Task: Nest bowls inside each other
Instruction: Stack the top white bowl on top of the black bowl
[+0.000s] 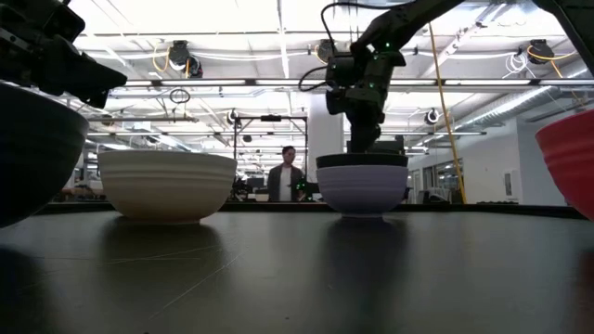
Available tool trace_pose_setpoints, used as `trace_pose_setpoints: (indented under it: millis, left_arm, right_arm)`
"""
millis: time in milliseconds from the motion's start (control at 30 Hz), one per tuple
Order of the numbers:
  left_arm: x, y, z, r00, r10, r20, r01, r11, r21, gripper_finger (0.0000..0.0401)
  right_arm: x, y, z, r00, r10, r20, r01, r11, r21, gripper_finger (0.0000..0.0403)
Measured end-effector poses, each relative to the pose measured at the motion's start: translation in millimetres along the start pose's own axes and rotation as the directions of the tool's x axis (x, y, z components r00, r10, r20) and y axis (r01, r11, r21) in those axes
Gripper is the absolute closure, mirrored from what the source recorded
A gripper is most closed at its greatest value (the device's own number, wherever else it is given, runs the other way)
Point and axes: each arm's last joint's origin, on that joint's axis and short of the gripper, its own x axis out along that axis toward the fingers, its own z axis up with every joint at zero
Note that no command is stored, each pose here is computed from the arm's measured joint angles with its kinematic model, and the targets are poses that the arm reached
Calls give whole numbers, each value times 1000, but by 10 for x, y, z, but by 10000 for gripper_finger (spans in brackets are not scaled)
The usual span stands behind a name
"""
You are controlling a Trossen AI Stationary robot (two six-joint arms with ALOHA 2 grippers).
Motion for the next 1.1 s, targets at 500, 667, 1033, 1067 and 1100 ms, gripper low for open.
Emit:
trace_pose_setpoints:
  millis: [500,667,1033,1067,1100]
  left_arm:
    - [1,0,4,1000,0,5,0,1000,0,375]
    - [0,0,7,1000,0,8,0,1000,0,375]
    - [0,0,7,1000,0,8,0,1000,-5,375]
    - [0,0,6,1000,0,7,0,1000,-6,375]
    - [0,0,7,1000,0,8,0,1000,-8,375]
  right_arm:
    - [-297,81,-21,996,-21,88,22,1000,-7,367]
    - [-293,95,-19,996,-19,86,19,1000,-7,393]
    - [-339,168,126,955,147,257,-146,989,-25,402]
    - [-358,194,148,947,159,281,-153,987,-43,402]
    - [-372,222,164,942,161,295,-150,987,-59,402]
